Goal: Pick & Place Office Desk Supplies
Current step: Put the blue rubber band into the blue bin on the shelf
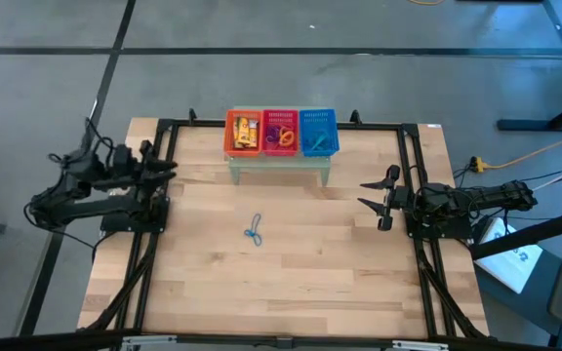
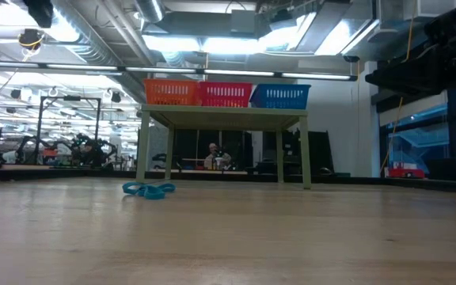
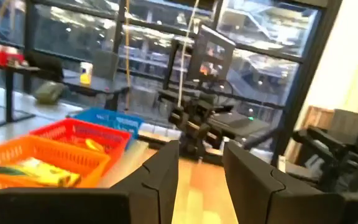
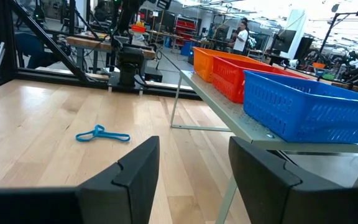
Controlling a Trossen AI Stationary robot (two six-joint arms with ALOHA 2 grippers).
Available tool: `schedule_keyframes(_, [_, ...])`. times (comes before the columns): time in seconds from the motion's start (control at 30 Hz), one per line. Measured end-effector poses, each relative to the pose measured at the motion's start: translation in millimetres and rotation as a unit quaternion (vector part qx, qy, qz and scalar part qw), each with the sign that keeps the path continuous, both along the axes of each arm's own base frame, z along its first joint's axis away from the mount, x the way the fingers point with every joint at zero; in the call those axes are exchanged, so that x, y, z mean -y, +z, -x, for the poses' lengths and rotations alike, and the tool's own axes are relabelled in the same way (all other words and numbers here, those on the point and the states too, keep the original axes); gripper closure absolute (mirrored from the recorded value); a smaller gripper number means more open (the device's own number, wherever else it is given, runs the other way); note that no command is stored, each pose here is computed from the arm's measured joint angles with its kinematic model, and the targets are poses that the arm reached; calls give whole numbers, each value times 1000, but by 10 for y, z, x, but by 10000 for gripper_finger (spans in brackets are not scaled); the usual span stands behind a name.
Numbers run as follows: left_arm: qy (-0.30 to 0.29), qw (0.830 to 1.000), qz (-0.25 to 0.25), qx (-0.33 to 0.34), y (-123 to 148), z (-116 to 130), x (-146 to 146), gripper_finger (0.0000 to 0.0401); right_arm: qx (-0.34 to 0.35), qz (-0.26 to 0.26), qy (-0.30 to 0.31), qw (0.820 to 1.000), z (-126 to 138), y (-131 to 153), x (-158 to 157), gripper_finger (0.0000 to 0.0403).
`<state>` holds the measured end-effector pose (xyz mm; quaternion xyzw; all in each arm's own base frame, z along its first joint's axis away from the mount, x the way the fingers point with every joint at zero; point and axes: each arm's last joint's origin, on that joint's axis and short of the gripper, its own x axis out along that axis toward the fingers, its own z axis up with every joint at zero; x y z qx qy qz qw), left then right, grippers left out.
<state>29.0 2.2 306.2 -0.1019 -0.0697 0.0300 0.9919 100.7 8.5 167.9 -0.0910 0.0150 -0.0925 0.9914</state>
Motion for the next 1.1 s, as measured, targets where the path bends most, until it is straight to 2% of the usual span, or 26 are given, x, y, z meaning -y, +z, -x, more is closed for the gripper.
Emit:
schedule_keyframes(0.17, [19, 1000, -4, 11, 19, 47, -5, 276, 0, 0, 1, 1000, 0, 0, -1, 208])
schedule_keyframes(0.27, [36, 998, 0, -44, -106, 51, -14, 276, 0, 0, 0, 1000, 0, 0, 0, 207])
schedule_keyframes(0.4, [44, 997, 4, -63, -179, 35, -21, 276, 0, -2, 0, 1000, 0, 0, 0, 207])
schedule_keyframes(0.53, [45, 999, 7, -16, -200, -67, -35, 276, 0, -2, 1, 1000, 0, 0, -1, 207])
schedule_keyframes(0.77, [31, 998, 31, -43, -539, -296, -58, 276, 0, -2, 1, 1000, 0, 0, -1, 208])
schedule_keyframes(0.9, [22, 999, 31, -25, -629, -376, -63, 276, 1, -2, 1, 1000, 0, 1, -1, 208])
schedule_keyframes(1.1, [-1, 994, 53, -95, -937, -475, -61, 276, 0, -1, 1, 1000, 0, 0, -1, 208])
